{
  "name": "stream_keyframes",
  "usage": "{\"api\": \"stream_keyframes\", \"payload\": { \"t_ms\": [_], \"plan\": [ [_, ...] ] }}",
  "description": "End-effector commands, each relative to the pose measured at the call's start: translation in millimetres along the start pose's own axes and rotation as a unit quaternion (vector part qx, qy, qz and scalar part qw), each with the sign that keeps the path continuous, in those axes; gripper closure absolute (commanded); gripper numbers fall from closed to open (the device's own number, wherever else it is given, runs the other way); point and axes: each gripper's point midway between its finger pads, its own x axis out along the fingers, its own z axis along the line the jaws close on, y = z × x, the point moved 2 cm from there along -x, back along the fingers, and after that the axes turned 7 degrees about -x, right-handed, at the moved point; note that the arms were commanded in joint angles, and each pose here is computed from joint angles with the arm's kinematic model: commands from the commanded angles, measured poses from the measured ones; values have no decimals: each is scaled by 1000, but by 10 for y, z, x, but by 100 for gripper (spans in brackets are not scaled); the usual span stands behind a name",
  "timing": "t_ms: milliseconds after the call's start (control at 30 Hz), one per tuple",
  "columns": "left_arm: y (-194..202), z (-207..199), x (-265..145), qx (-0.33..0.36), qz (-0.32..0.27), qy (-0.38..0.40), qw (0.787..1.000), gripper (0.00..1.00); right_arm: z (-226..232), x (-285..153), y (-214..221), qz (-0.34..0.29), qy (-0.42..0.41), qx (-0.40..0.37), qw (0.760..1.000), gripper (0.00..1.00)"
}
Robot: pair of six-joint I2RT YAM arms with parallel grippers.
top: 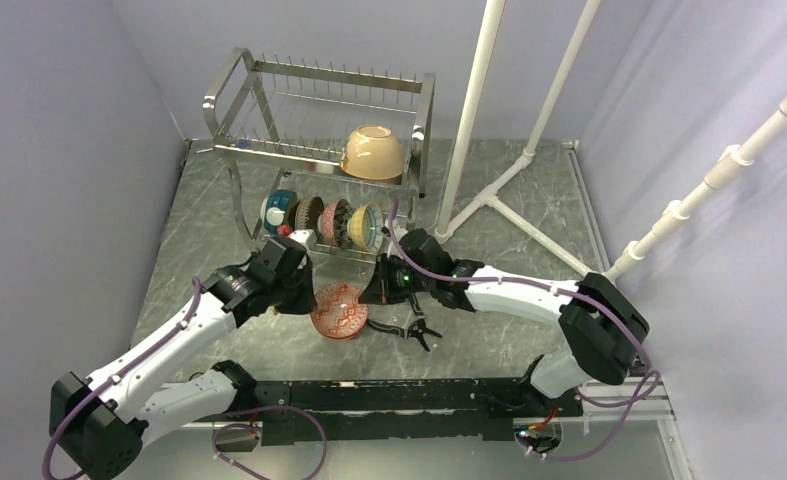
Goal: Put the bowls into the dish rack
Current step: Pick up the bowl from the center of the board.
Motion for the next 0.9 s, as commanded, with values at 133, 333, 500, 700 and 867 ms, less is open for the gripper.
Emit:
{"api": "stream_keyframes", "payload": {
  "t_ms": [133, 333, 500, 700, 867],
  "plan": [
    [-324, -200, -241, -16, -76, 40, 996, 55, 314, -38, -252, -31, -32, -35, 998, 100],
    [-364, -210, -381, -35, -94, 46, 994, 15, 359, -104, -306, -42, -33, -47, 997, 100],
    [-384, -318, -556, -67, -109, 89, 988, 6, 406, -189, -345, -57, -37, -53, 996, 100],
    [-316, -515, -673, -100, -89, 154, 979, 6, 352, -294, -324, -78, -26, -47, 995, 100],
    [-291, -653, -698, -111, -69, 192, 973, 6, 308, -386, -276, -92, -19, -44, 995, 100]
  ]
}}
